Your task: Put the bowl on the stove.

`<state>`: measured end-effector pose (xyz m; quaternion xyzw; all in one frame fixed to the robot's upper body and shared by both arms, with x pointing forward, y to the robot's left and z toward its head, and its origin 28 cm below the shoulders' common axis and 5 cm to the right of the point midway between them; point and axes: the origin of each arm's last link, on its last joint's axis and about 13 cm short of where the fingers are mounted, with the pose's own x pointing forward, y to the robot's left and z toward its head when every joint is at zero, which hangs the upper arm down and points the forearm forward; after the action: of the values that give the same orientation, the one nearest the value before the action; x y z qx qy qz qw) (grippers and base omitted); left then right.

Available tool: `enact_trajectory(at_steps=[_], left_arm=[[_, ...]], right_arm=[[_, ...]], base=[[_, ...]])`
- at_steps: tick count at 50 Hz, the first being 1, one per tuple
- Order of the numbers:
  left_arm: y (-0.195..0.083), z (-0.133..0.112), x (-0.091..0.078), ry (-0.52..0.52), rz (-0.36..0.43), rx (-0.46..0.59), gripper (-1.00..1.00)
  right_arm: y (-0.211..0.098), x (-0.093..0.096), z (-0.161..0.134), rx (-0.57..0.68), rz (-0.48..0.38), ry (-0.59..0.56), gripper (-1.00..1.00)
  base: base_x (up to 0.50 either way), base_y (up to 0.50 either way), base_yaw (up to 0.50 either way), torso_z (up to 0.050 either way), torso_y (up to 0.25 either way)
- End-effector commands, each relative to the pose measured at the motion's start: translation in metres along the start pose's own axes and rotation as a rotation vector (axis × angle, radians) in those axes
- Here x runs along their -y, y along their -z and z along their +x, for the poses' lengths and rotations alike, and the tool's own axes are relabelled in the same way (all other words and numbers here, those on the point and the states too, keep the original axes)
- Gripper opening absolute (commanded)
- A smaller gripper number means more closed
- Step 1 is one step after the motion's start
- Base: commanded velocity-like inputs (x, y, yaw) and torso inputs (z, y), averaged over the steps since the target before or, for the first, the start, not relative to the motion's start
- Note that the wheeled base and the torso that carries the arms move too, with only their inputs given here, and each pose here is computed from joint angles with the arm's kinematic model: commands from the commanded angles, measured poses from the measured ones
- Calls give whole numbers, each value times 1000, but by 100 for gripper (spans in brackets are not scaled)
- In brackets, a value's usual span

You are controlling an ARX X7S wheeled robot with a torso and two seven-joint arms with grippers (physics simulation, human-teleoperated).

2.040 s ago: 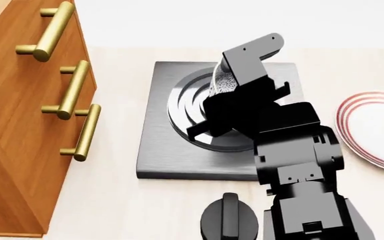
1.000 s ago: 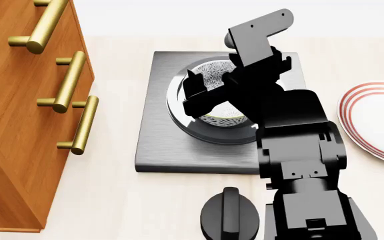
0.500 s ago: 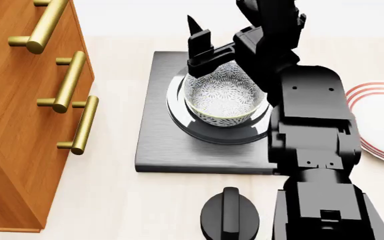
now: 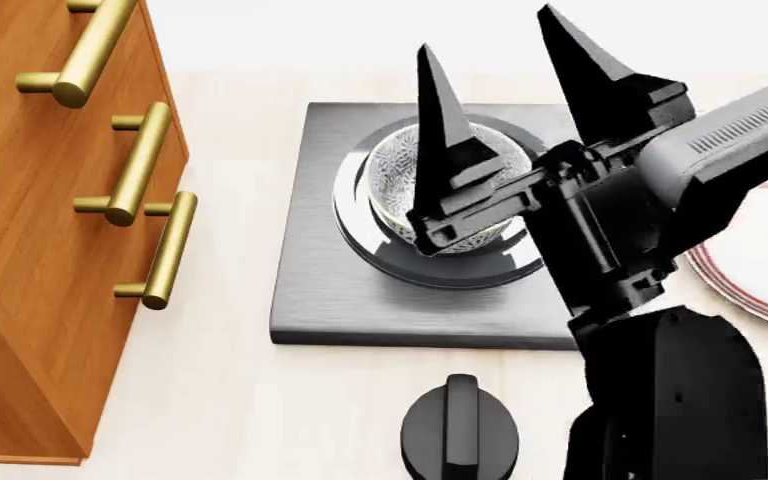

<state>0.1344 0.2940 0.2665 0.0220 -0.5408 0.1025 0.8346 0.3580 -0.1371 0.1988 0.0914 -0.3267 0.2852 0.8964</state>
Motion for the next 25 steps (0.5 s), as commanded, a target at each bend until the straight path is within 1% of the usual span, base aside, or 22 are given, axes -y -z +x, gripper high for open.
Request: enact_trajectory(at_steps=[1, 3, 6, 9, 15, 20, 25], left_arm=[[-1, 0, -1, 16, -26, 10, 100], [-2, 1, -1, 16, -26, 12, 100], [-3, 1, -1, 16, -25, 14, 100], [-3, 1, -1, 16, -26, 15, 100], [-5, 2, -2, 12, -25, 23, 100], [-7, 3, -3, 10, -22, 27, 100], [-7, 3, -3, 10, -21, 28, 100]], right_arm=[[-27, -32, -77, 331, 70, 81, 100], [-30, -35, -89, 397, 98, 99, 100], [-34, -38, -98, 456, 125, 112, 100], [-32, -39, -104, 467, 138, 122, 100], [-30, -41, -117, 539, 196, 130, 100], [-35, -43, -121, 581, 216, 123, 100], [-41, -46, -126, 660, 239, 115, 100]], base=[[0, 0, 0, 0, 0], [0, 0, 0, 0, 0], [0, 0, 0, 0, 0], [0, 0, 0, 0, 0], [0, 0, 0, 0, 0], [0, 0, 0, 0, 0], [0, 0, 0, 0, 0]])
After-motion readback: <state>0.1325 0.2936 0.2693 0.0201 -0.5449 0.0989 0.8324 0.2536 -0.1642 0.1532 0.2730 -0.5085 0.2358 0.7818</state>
